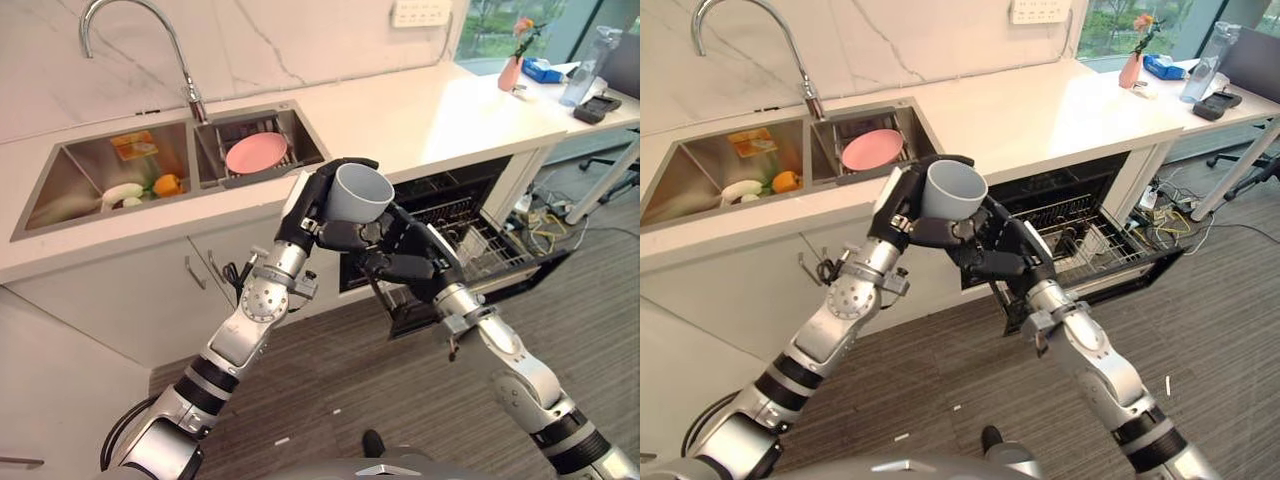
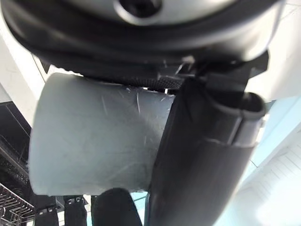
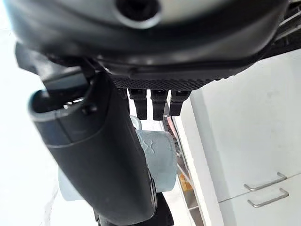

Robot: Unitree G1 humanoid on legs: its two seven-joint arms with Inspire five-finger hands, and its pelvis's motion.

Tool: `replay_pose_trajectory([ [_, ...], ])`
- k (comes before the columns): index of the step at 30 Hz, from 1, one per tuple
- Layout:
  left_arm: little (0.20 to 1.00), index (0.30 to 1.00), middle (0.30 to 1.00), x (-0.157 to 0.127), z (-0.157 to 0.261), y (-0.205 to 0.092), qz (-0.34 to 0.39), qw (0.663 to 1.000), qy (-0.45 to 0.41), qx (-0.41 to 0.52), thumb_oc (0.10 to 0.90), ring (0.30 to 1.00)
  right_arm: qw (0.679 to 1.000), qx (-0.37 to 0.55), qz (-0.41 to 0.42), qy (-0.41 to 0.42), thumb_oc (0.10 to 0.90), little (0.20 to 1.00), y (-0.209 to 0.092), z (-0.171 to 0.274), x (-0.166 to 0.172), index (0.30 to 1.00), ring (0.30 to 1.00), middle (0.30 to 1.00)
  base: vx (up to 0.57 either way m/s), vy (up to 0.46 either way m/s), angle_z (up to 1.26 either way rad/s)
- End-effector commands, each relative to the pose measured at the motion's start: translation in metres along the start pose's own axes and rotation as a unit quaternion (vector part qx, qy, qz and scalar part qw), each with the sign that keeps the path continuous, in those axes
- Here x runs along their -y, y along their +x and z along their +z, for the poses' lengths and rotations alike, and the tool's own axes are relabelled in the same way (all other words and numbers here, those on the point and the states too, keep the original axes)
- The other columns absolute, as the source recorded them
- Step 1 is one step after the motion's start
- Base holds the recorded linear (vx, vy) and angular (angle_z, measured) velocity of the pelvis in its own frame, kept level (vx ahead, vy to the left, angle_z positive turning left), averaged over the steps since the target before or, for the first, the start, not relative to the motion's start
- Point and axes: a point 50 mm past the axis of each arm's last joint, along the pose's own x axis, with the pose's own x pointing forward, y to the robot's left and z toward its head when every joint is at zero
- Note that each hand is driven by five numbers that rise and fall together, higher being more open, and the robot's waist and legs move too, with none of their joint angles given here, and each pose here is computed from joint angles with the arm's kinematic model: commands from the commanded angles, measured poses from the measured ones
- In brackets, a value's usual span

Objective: Place the dishes in the dishwasher.

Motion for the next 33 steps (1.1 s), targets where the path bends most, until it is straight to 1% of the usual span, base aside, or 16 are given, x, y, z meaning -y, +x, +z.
replay_pose_trajectory([
  [1,0.3,0.3,0.3,0.016,0.028,0.032,-0.026,0.995,0.045,0.084,0.4,0.3,0.981,0.131,0.144,0.019,0.8,0.9,0.02,0.046,-0.056,0.9,0.9,0.9,0.0,0.0,0.0],
  [6,0.3,0.3,0.3,0.023,0.024,0.033,-0.009,0.996,0.054,0.076,0.4,0.3,0.982,0.128,0.129,0.045,0.8,0.9,0.021,0.035,-0.068,0.9,0.9,0.9,0.0,0.0,0.0],
  [7,0.3,0.3,0.3,0.028,0.022,0.033,0.0,0.996,0.049,0.071,0.4,0.3,0.983,0.125,0.119,0.062,0.8,0.9,0.022,0.029,-0.077,0.9,0.9,0.9,0.0,0.0,0.0],
  [10,0.3,0.3,0.3,0.039,0.019,0.032,-0.001,0.997,0.052,0.065,0.4,0.3,0.981,0.123,0.122,0.082,0.8,0.9,0.027,0.025,-0.094,0.9,0.9,0.9,-0.02,-0.003,0.0],
  [12,0.3,0.3,0.3,0.047,0.018,0.031,-0.008,0.996,0.054,0.063,0.4,0.3,0.98,0.126,0.126,0.094,0.8,0.9,0.03,0.025,-0.105,0.9,0.9,0.9,0.0,0.0,0.0],
  [13,0.3,0.3,0.3,0.047,0.018,0.031,-0.008,0.996,0.054,0.063,0.4,0.3,0.98,0.126,0.126,0.094,0.8,0.9,0.03,0.025,-0.106,0.9,0.9,0.9,-0.01,-0.004,0.04],
  [15,0.3,0.3,0.3,0.061,0.019,0.028,-0.018,0.996,0.052,0.067,0.4,0.3,0.973,0.137,0.128,0.134,0.8,0.9,0.036,0.031,-0.126,0.9,0.9,0.9,-0.03,-0.007,0.11],
  [18,0.3,0.3,0.3,0.064,0.018,0.027,-0.019,0.996,0.051,0.064,0.4,0.3,0.971,0.142,0.126,0.145,0.8,0.9,0.037,0.033,-0.13,0.9,0.9,0.9,-0.01,-0.001,0.09],
  [20,0.3,0.3,0.3,0.075,0.018,0.025,-0.029,0.997,0.043,0.062,0.4,0.3,0.963,0.168,0.125,0.167,0.8,0.9,0.041,0.044,-0.14,0.9,0.9,0.9,-0.03,0.005,0.04],
  [21,0.3,0.3,0.3,0.075,0.018,0.025,-0.029,0.997,0.043,0.062,0.4,0.3,0.963,0.168,0.125,0.167,0.8,0.9,0.041,0.044,-0.14,0.9,0.9,0.9,-0.03,0.005,0.04],
  [23,0.3,0.3,0.3,0.081,0.015,0.023,-0.034,0.997,0.038,0.054,0.4,0.3,0.96,0.191,0.118,0.167,0.45,0.375,0.042,0.052,-0.144,0.375,0.375,0.375,-0.02,0.003,0.07],
  [24,0.3,0.3,0.3,0.084,0.015,0.022,-0.039,0.997,0.036,0.053,0.4,0.3,0.957,0.214,0.109,0.162,0.4,0.3,0.042,0.06,-0.145,0.3,0.3,0.3,-0.01,0.005,0.06],
  [26,0.3,0.3,0.3,0.086,0.013,0.021,-0.043,0.997,0.034,0.049,0.4,0.3,0.955,0.229,0.101,0.161,0.4,0.3,0.041,0.064,-0.144,0.3,0.3,0.3,-0.01,0.005,0.09],
  [28,0.3,0.3,0.3,0.089,0.01,0.018,-0.045,0.998,0.03,0.04,0.4,0.3,0.947,0.281,0.062,0.139,0.4,0.3,0.037,0.077,-0.137,0.3,0.3,0.3,0.0,0.019,0.14],
  [33,0.3,0.3,0.3,0.085,0.01,0.017,-0.037,0.998,0.035,0.044,0.4,0.3,0.943,0.314,0.01,0.108,0.4,0.3,0.032,0.083,-0.124,0.3,0.3,0.3,0.0,0.003,0.01],
])
